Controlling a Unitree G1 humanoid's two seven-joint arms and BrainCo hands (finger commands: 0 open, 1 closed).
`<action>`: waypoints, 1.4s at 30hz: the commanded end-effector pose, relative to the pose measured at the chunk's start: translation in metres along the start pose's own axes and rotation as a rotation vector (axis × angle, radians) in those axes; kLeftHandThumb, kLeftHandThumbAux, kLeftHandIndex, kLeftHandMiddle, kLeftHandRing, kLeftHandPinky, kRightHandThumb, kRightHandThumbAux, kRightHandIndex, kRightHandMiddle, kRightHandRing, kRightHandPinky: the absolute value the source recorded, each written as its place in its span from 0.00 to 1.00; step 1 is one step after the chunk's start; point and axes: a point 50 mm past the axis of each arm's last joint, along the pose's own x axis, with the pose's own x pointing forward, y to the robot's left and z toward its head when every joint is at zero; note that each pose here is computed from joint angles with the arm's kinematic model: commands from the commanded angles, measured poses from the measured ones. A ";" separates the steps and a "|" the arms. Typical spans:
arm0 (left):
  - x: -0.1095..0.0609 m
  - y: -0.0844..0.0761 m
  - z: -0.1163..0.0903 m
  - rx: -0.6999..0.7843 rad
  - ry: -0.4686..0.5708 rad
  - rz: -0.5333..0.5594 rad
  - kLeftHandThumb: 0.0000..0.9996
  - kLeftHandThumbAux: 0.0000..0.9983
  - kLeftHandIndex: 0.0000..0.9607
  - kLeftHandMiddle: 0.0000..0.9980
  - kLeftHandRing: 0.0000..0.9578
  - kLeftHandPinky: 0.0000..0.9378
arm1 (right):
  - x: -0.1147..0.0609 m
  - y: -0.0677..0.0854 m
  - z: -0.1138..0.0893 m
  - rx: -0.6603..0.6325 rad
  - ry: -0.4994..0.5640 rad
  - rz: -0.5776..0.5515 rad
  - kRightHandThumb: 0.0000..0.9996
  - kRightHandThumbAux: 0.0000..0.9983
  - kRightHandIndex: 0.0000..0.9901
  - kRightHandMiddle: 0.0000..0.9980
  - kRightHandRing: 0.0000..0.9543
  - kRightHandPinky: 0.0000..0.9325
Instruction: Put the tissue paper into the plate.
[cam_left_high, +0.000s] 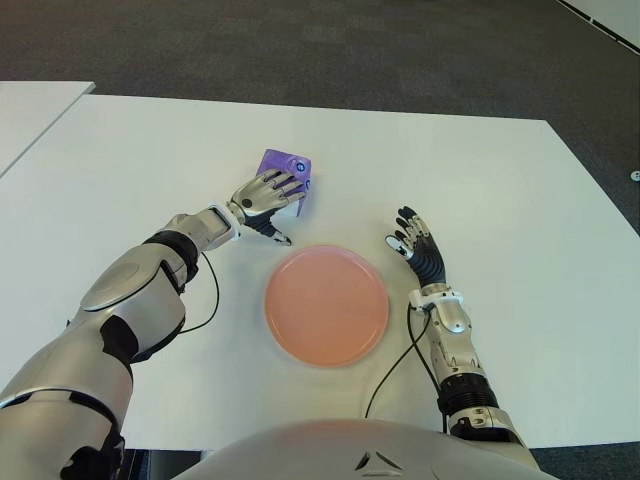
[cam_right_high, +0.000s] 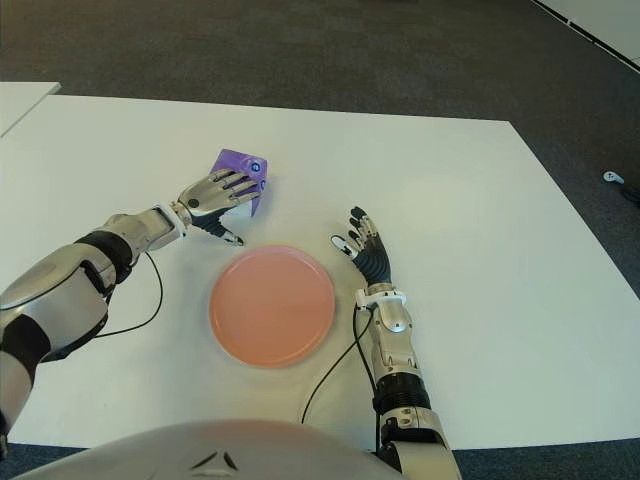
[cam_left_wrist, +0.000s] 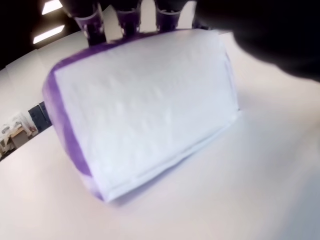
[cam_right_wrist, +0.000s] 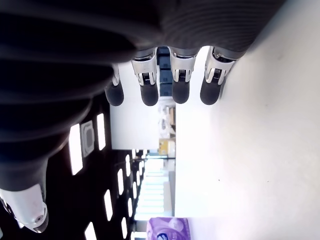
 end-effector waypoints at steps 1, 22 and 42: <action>-0.022 -0.034 0.010 -0.032 -0.015 -0.188 0.02 0.29 0.00 0.00 0.00 0.00 | -0.027 0.001 -0.042 0.043 0.244 -0.014 0.03 0.64 0.00 0.05 0.00 0.00; -0.066 -0.046 0.006 -0.473 -0.003 -0.193 0.08 0.36 0.00 0.00 0.00 0.00 | -0.025 0.006 -0.041 0.037 0.240 -0.007 0.03 0.63 0.00 0.05 0.00 0.00; -0.119 -0.038 0.001 -0.769 -0.035 -0.455 0.14 0.34 0.00 0.00 0.00 0.00 | -0.025 0.006 -0.041 0.041 0.239 0.008 0.02 0.60 0.01 0.05 0.01 0.00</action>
